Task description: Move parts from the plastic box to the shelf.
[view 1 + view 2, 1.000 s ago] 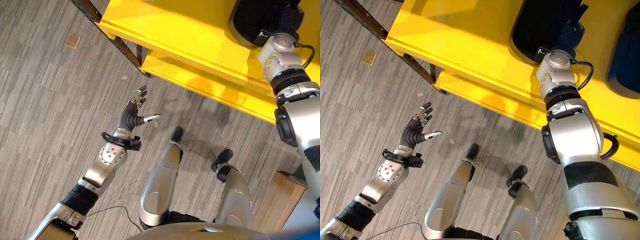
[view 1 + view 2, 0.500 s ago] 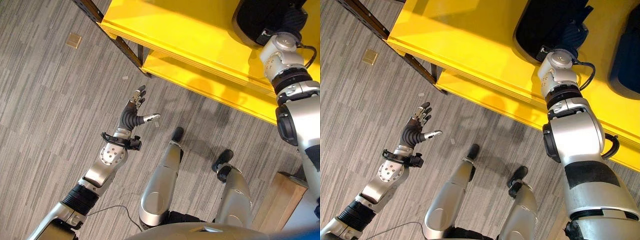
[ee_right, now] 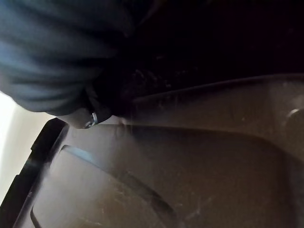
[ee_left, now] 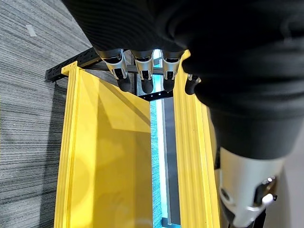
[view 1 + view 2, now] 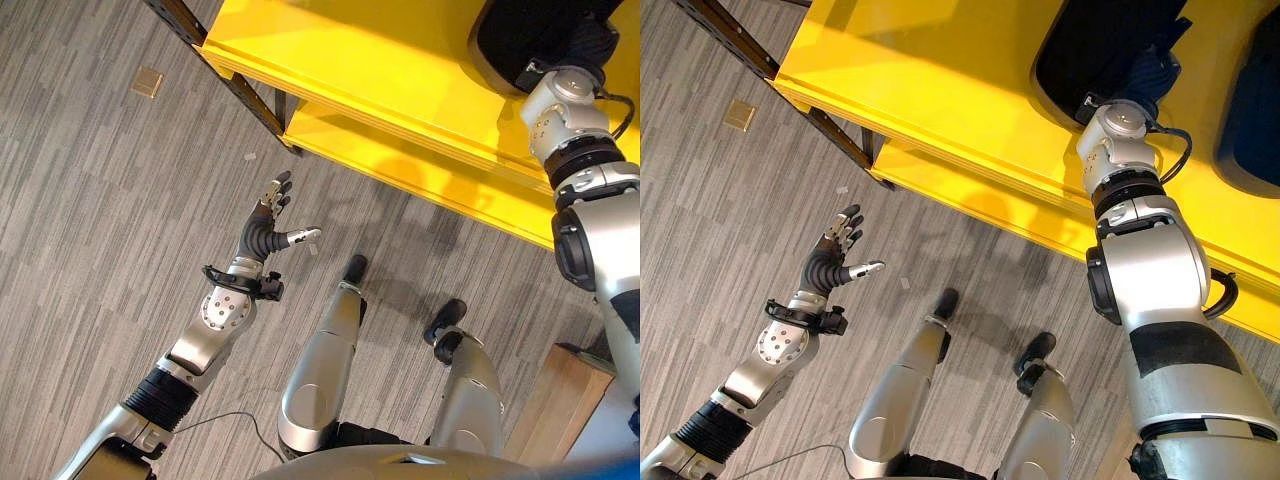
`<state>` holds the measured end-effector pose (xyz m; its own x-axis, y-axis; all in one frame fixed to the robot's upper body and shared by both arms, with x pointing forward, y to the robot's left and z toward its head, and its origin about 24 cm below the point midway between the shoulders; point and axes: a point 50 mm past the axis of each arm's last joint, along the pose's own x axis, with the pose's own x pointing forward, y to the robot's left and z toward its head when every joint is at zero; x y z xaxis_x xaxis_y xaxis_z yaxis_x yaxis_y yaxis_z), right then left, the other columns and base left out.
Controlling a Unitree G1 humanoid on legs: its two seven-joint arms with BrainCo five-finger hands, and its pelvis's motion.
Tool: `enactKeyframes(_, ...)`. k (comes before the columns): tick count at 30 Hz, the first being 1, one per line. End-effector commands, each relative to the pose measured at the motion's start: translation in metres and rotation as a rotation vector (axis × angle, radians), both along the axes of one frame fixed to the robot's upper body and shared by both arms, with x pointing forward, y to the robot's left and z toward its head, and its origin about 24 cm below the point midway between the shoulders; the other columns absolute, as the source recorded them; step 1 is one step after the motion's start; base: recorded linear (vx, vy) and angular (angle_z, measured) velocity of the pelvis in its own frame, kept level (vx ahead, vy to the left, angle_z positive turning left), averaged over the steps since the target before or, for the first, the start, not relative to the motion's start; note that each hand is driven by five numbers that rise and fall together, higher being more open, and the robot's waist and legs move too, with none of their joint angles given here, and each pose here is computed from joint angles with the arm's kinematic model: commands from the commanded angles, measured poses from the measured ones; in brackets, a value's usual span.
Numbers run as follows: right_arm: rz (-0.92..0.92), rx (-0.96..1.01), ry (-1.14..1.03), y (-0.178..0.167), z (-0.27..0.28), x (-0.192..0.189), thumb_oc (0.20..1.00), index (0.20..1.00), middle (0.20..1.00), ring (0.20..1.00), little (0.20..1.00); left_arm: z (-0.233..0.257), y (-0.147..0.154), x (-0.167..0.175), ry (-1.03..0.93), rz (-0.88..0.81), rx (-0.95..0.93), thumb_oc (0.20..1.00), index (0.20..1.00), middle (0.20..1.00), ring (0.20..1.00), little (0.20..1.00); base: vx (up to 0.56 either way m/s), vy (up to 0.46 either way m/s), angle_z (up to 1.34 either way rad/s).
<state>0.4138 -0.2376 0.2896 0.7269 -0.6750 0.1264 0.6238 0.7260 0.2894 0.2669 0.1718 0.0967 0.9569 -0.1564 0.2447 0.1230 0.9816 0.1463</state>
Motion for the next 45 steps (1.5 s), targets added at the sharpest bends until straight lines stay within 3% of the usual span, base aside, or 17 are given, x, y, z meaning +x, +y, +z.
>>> enactKeyframes(1,-0.031,0.020,-0.096,-0.009,0.021,-0.006,0.200,0.200,0.200,0.200,0.200,0.022,-0.001,-0.003,-0.111,-0.026,-0.011,1.000,1.000,1.000,1.000,1.000,0.00,0.000,0.00)
enactKeyframes(3,-0.032,0.018,-0.093,-0.009,0.021,-0.006,0.200,0.200,0.200,0.200,0.200,0.023,-0.001,-0.003,-0.113,-0.026,-0.011,1.000,1.000,1.000,1.000,1.000,0.00,0.000,0.00)
enactKeyframes(4,-0.034,-0.001,-0.082,-0.009,0.020,-0.006,0.451,0.451,0.451,0.451,0.451,0.022,-0.001,-0.004,-0.111,-0.027,-0.013,1.000,1.000,1.000,1.000,1.000,0.00,0.000,0.00)
enactKeyframes(5,-0.036,-0.002,-0.081,-0.008,0.020,-0.006,0.624,0.624,0.624,0.624,0.624,0.022,-0.001,-0.003,-0.110,-0.026,-0.012,1.000,1.000,1.000,1.000,1.000,0.00,0.000,0.00)
enactKeyframes(6,-0.036,0.000,-0.081,-0.008,0.020,-0.006,0.956,0.956,0.956,0.956,0.956,0.022,-0.001,-0.003,-0.110,-0.027,-0.012,1.000,1.000,1.000,1.000,1.000,0.00,0.000,0.00)
enactKeyframes(7,-0.038,0.009,-0.082,-0.009,0.019,-0.006,1.000,1.000,1.000,1.000,1.000,0.021,-0.001,-0.003,-0.105,-0.026,-0.013,1.000,1.000,1.000,1.000,1.000,0.00,0.000,0.00)
enactKeyframes(12,-0.028,0.097,-0.140,-0.007,0.022,-0.007,1.000,1.000,1.000,1.000,1.000,0.021,0.000,-0.003,-0.106,-0.018,-0.005,1.000,1.000,1.000,1.000,1.000,0.00,0.000,0.00)
enactKeyframes(25,0.004,0.085,-0.330,0.024,0.044,-0.013,1.000,1.000,1.000,1.000,1.000,0.017,0.004,-0.005,-0.084,0.020,-0.023,1.000,1.000,1.000,1.000,1.000,0.00,0.000,-0.01)
enactKeyframes(30,0.003,-0.036,-0.494,0.049,0.062,-0.031,1.000,1.000,1.000,1.000,1.000,0.015,0.005,-0.006,-0.084,0.036,-0.028,1.000,1.000,1.000,1.000,1.000,-0.01,-0.002,-0.05)
enactKeyframes(45,-0.182,-0.457,-0.689,0.073,0.071,-0.083,1.000,1.000,1.000,1.000,1.000,0.019,0.009,-0.006,-0.132,0.053,0.033,1.000,1.000,1.000,1.000,1.000,-0.01,-0.009,-0.02)
